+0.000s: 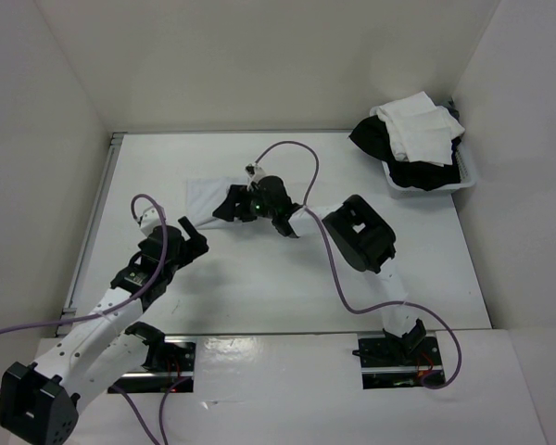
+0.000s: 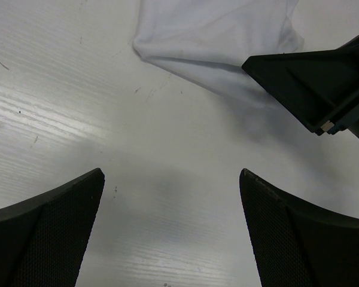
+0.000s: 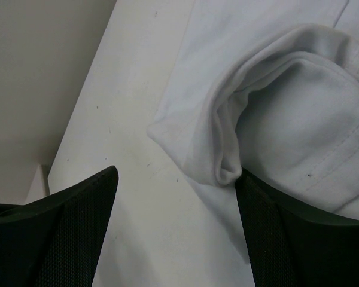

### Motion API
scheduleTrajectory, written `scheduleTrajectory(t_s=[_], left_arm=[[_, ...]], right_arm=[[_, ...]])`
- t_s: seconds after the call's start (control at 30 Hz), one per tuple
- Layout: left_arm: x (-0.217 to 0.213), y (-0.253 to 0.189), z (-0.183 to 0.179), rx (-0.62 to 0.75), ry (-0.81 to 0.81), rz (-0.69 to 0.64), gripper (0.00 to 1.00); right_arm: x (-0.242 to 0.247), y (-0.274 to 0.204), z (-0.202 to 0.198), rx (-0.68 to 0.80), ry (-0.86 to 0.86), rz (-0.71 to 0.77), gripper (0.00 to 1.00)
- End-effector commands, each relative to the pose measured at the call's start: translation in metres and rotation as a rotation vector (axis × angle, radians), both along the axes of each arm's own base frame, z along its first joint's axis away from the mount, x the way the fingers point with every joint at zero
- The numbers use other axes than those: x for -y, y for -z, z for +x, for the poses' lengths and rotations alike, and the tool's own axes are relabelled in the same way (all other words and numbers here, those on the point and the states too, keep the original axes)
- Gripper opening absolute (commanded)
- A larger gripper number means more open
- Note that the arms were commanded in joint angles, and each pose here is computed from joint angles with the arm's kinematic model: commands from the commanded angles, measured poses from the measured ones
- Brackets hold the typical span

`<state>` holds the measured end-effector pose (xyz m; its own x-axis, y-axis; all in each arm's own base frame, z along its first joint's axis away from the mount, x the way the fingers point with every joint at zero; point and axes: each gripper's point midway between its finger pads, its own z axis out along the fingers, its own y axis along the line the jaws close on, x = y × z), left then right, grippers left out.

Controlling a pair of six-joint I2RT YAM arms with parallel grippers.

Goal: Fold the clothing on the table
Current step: Fold the skirt

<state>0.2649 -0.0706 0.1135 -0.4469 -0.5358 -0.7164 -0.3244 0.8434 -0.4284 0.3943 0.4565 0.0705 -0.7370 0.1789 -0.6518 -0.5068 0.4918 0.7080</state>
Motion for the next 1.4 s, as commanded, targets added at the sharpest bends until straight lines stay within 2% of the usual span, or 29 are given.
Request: scheduleTrajectory(t_s=[0.0, 0.23, 0.4, 0.47, 0.5, 0.57, 0.6, 0.63, 0.7, 0.73, 0.93, 1.13, 1.17, 1.3, 1.37], left_arm=[[-0.001, -0.005, 0.002, 0.026, -0.007, 0.004, 1.0], [-0.003, -0.01, 0.003, 0.045, -0.015, 0.002, 1.0], [-0.002, -0.006, -0.001, 0.035, -0.006, 0.006, 1.0], [-0.001, -0.009, -0.001, 0.045, -0.011, -0.007, 1.0], [-0.002, -0.005, -0.003, 0.037, -0.011, -0.003, 1.0], [0.0, -0.007, -0.003, 0.047, -0.002, -0.008, 1.0], [0.001, -0.007, -0.003, 0.047, -0.002, -0.008, 1.0], [0.0, -0.01, -0.003, 0.057, -0.002, -0.012, 1.0], [0.0, -0.008, -0.005, 0.057, -0.002, -0.012, 1.0], [0.0, -0.008, -0.005, 0.057, -0.002, -0.012, 1.0], [0.003, -0.006, -0.007, 0.046, 0.014, -0.013, 1.0], [0.008, -0.015, -0.007, 0.07, 0.026, -0.037, 1.0], [0.008, -0.018, -0.007, 0.079, 0.026, -0.042, 1.0], [0.008, -0.018, -0.009, 0.081, 0.028, -0.037, 1.0], [0.009, -0.022, -0.008, 0.09, 0.028, -0.041, 1.0]], right_arm=[[-0.017, -0.031, 0.008, 0.089, -0.031, 0.083, 0.83], [-0.041, -0.065, 0.005, 0.165, -0.107, 0.164, 0.83], [-0.067, -0.097, -0.011, 0.226, -0.27, 0.308, 0.83], [-0.08, -0.082, -0.015, 0.202, -0.313, 0.315, 0.83], [-0.09, -0.1, -0.017, 0.242, -0.34, 0.345, 0.83], [-0.101, -0.084, -0.016, 0.218, -0.357, 0.332, 0.83], [-0.106, -0.098, -0.011, 0.236, -0.358, 0.356, 0.83], [-0.109, -0.087, -0.01, 0.217, -0.368, 0.344, 0.83], [-0.114, -0.101, -0.005, 0.231, -0.369, 0.353, 0.83], [-0.115, -0.091, -0.004, 0.209, -0.367, 0.328, 0.83], [-0.1, -0.114, -0.005, 0.276, -0.32, 0.255, 0.83], [-0.059, -0.141, 0.002, 0.305, -0.258, 0.249, 0.83], [-0.055, -0.136, -0.002, 0.292, -0.258, 0.241, 0.83], [-0.04, -0.166, -0.015, 0.347, -0.251, 0.238, 0.83], [-0.036, -0.16, -0.015, 0.335, -0.232, 0.212, 0.83]])
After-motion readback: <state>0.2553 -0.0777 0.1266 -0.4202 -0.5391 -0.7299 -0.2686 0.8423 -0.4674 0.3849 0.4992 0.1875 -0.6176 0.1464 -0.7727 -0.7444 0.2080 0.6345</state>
